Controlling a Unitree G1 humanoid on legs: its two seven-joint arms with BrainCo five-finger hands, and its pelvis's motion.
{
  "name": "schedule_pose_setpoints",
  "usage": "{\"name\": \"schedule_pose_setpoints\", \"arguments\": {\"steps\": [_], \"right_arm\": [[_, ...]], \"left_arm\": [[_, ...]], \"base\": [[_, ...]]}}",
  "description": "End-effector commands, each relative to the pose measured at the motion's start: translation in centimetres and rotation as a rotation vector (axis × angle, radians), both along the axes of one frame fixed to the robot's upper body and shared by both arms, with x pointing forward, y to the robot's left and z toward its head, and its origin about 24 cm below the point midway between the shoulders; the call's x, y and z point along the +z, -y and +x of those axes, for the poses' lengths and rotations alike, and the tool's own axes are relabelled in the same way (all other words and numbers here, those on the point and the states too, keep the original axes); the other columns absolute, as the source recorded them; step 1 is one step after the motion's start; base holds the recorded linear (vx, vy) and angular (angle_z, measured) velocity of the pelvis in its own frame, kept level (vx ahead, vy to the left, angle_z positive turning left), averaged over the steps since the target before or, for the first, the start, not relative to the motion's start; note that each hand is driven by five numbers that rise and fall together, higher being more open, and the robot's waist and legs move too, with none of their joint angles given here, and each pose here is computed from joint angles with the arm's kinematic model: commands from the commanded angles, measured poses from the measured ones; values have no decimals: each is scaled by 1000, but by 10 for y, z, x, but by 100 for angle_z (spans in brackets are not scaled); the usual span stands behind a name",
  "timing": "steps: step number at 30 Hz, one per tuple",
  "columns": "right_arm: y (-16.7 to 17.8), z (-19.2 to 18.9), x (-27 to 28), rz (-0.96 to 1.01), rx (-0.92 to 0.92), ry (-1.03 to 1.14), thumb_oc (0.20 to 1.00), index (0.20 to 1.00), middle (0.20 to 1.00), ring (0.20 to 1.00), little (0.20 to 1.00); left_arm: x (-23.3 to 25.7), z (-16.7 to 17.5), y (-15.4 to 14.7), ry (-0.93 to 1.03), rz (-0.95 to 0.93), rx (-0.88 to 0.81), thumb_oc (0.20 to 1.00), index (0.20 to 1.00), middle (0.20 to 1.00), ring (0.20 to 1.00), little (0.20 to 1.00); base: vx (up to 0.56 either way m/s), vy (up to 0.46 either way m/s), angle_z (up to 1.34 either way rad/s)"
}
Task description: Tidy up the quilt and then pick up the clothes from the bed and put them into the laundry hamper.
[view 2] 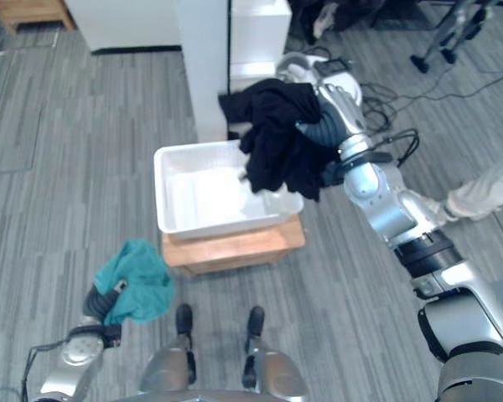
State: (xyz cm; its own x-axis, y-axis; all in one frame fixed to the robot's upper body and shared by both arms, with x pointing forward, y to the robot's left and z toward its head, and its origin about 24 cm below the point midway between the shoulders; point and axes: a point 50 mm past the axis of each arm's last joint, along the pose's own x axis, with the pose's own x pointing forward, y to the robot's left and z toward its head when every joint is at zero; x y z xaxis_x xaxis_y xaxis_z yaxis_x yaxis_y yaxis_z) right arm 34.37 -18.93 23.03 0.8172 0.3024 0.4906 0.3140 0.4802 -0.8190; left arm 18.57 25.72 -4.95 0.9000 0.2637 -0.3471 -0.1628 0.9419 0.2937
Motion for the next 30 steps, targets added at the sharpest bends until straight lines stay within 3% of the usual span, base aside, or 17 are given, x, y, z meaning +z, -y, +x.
{"name": "schedule_pose_setpoints", "arguments": {"steps": [1, 5, 8, 10, 11, 16, 17, 22, 23, 30], "right_arm": [[6, 6, 37, 41, -30, 125, 200, 200, 200, 200, 200], [7, 13, 29, 49, -52, 86, 200, 200, 200, 200, 200], [15, 25, 3, 78, -119, -12, 200, 200, 200, 200, 200], [15, 26, 3, 78, -118, -12, 200, 200, 200, 200, 200], [13, 31, -23, 74, -144, -106, 1000, 1000, 1000, 1000, 1000], [1, 26, -54, 18, -132, -165, 1000, 1000, 1000, 1000, 1000], [0, 10, -83, -29, -133, -196, 1000, 1000, 1000, 1000, 1000], [10, -15, -107, -25, -157, -219, 1000, 1000, 1000, 1000, 1000], [16, -39, -121, 69, -150, -242, 1000, 1000, 1000, 1000, 1000], [3, -70, -129, 158, -36, -276, 1000, 1000, 1000, 1000, 1000]], "left_arm": [[38, 14, -16, 187, 48, -19, 200, 200, 200, 200, 200], [62, 22, -17, 293, 49, -46, 200, 200, 200, 200, 200], [112, 45, -3, 520, 33, -146, 200, 200, 200, 200, 200], [112, 45, -3, 520, 33, -146, 200, 200, 200, 200, 200], [153, 60, 12, 688, 77, -247, 200, 200, 200, 200, 200], [161, 71, 37, 752, 36, -313, 200, 200, 200, 200, 200], [177, 76, 43, 816, 80, -332, 200, 200, 200, 200, 200], [189, 89, 48, 857, 151, -314, 200, 200, 200, 200, 200], [195, 100, 50, 862, 214, -284, 200, 200, 200, 200, 200], [180, 129, 42, 732, 421, -187, 200, 200, 200, 200, 200]], "base": [[-23, 8, 21], [-29, -4, 16], [-21, 7, 33], [2, -2, 25], [10, -8, 19], [17, -6, 11], [77, 12, 1], [69, 11, -21], [83, 6, -41], [24, 10, -75]]}}
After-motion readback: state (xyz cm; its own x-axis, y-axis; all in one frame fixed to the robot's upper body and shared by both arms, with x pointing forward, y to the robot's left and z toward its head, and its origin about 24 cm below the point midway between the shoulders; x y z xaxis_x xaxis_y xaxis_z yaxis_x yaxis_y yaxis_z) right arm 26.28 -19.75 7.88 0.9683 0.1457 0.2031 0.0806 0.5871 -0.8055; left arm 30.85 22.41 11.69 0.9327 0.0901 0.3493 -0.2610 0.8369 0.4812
